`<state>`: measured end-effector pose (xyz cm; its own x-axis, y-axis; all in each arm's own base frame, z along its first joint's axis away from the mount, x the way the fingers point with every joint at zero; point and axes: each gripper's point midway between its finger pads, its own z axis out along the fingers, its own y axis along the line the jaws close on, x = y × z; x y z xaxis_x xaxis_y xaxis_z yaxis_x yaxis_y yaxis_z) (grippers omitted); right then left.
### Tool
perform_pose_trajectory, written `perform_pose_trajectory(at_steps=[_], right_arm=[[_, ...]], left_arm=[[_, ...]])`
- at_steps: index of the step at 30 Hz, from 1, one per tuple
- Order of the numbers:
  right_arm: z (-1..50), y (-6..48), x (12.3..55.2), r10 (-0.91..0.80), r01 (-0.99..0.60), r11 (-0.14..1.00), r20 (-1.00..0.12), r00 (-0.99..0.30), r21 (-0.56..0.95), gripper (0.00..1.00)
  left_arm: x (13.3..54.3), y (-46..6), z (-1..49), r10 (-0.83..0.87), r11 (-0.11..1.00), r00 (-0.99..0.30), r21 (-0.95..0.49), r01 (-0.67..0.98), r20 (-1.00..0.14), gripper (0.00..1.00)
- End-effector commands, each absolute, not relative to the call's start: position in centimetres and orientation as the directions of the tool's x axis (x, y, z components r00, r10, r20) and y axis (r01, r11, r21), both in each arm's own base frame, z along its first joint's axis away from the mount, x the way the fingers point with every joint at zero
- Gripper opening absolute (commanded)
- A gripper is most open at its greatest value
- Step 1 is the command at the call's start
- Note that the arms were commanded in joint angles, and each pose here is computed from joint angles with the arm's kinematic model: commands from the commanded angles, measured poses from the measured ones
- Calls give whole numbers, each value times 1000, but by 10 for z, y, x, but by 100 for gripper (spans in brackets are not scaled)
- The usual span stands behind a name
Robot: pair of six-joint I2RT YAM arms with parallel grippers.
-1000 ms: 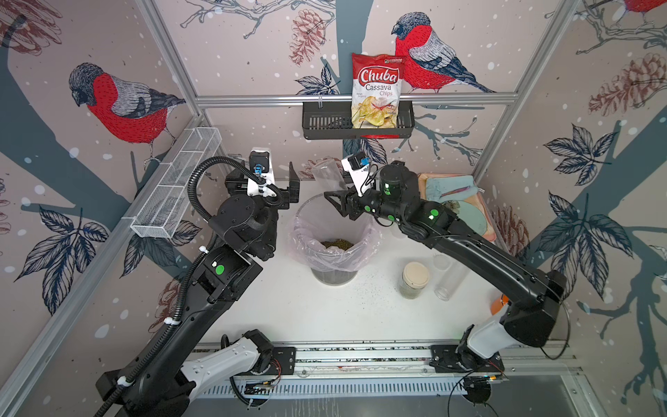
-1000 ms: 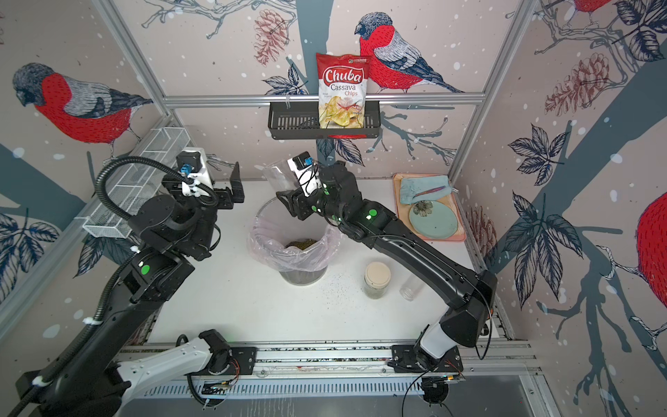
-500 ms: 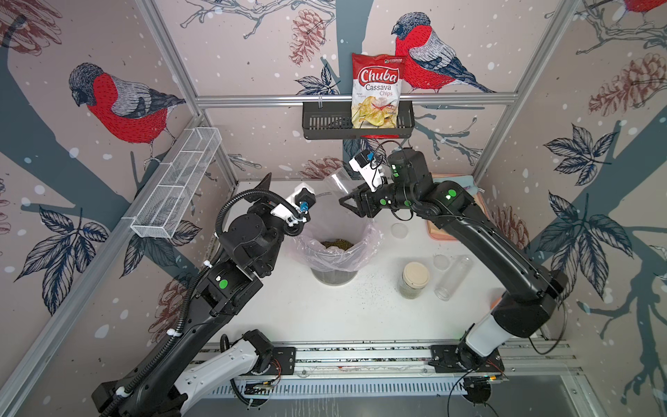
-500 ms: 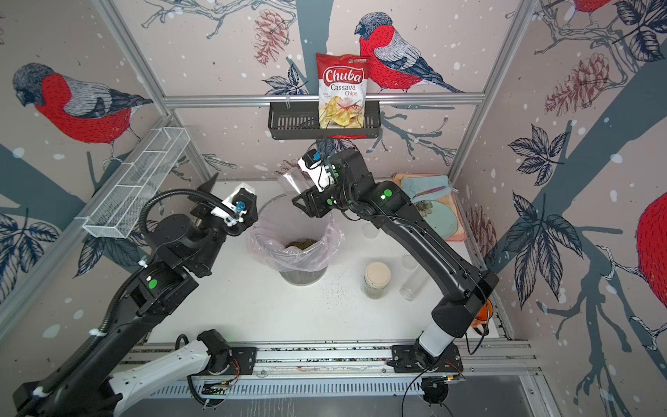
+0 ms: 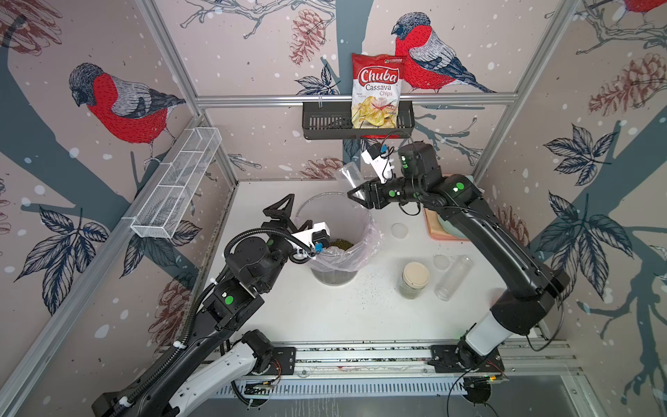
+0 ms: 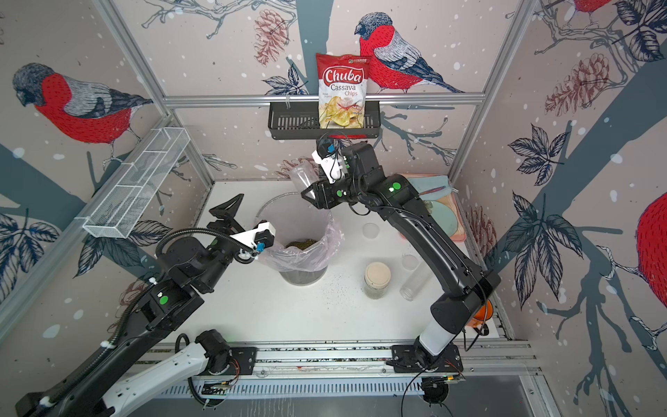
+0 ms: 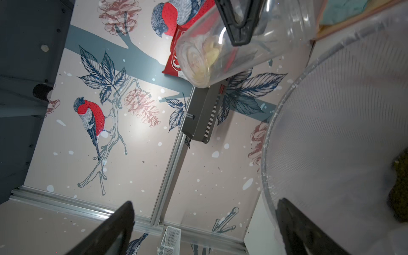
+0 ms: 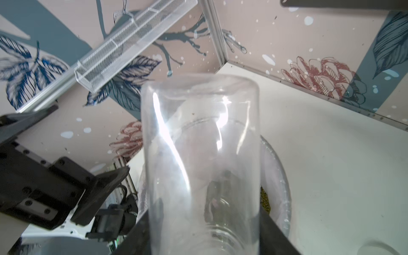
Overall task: Empty moldy mung beans from jars
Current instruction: Place the jar at the center of the board.
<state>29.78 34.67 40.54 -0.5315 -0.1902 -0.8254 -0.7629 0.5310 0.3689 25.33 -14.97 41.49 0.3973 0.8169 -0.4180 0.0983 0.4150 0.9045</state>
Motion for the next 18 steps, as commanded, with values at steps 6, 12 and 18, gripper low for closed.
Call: perform_pose_trajectory(at_steps=[6,12,18], right_arm=[[471,360,300,64,-767,387,-845,-531,512,49],[506,343,312,278,-720,345,-798,-534,602,47],[517,339,319,351,-690,298,-748,-563,659,47]], left_arm=[[238,-184,475,376,729,481,573,375,-792,98],[239,-199,473,202,755,387,395,524,-900,98],[240,-217,465,78,727,323,275,629,-943,75]])
